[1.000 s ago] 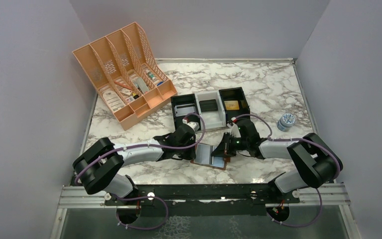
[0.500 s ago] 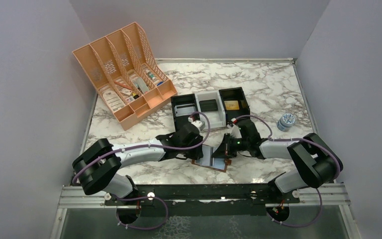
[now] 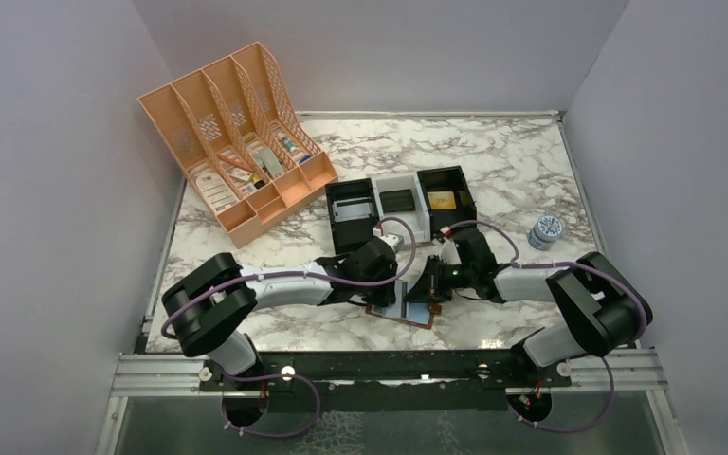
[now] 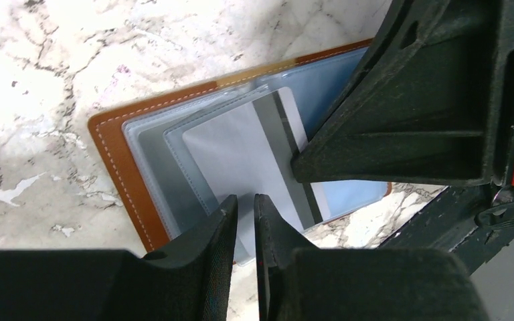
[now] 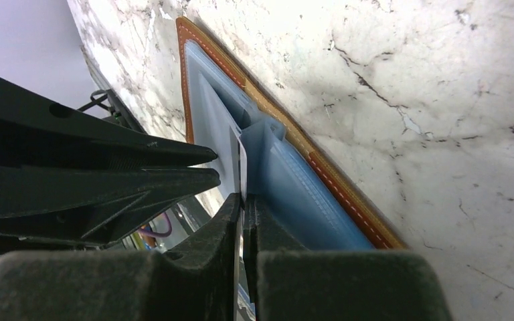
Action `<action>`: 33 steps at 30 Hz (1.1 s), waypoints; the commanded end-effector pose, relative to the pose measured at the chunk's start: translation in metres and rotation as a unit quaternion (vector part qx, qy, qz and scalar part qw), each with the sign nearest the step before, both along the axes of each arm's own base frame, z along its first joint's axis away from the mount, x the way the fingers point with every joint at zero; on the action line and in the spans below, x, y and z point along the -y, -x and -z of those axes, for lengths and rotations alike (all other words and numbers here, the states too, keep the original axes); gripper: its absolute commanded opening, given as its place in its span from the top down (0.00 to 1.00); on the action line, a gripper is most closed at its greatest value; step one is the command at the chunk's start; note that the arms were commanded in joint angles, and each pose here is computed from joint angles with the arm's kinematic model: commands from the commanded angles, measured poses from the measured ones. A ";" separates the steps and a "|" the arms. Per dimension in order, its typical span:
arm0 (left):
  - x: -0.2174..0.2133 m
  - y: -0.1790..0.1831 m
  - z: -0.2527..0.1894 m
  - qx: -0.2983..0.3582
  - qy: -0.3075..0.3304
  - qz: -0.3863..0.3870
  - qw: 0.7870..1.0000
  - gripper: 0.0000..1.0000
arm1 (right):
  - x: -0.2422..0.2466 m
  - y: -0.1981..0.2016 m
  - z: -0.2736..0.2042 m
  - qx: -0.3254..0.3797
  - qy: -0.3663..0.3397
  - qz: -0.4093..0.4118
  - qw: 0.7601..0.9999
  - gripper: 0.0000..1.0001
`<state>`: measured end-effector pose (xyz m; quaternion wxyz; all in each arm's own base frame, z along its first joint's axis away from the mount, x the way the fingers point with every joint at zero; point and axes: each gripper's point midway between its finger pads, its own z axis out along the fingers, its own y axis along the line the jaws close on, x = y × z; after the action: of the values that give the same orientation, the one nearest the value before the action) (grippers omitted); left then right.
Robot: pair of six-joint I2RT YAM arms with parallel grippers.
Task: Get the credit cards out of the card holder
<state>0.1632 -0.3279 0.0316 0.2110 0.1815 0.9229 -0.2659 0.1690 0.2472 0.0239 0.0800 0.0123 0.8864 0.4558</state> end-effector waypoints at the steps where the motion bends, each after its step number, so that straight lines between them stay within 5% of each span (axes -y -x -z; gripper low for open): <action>1: -0.030 0.006 0.019 -0.005 -0.056 -0.026 0.998 0.81 | 0.003 -0.001 0.000 0.005 0.007 0.000 1.000 0.94; 23: -0.036 0.006 0.032 -0.014 -0.090 -0.025 0.996 0.85 | 0.018 0.001 -0.004 0.010 0.003 -0.001 1.000 0.99; 33: -0.032 0.005 0.032 -0.016 -0.091 -0.021 0.996 0.86 | 0.018 0.005 -0.006 0.003 -0.007 -0.009 1.000 0.88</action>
<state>0.1668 -0.3215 0.0262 0.2132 0.1680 0.9315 -0.2421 0.1705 0.2307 0.0282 0.0864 0.0116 0.8861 0.4552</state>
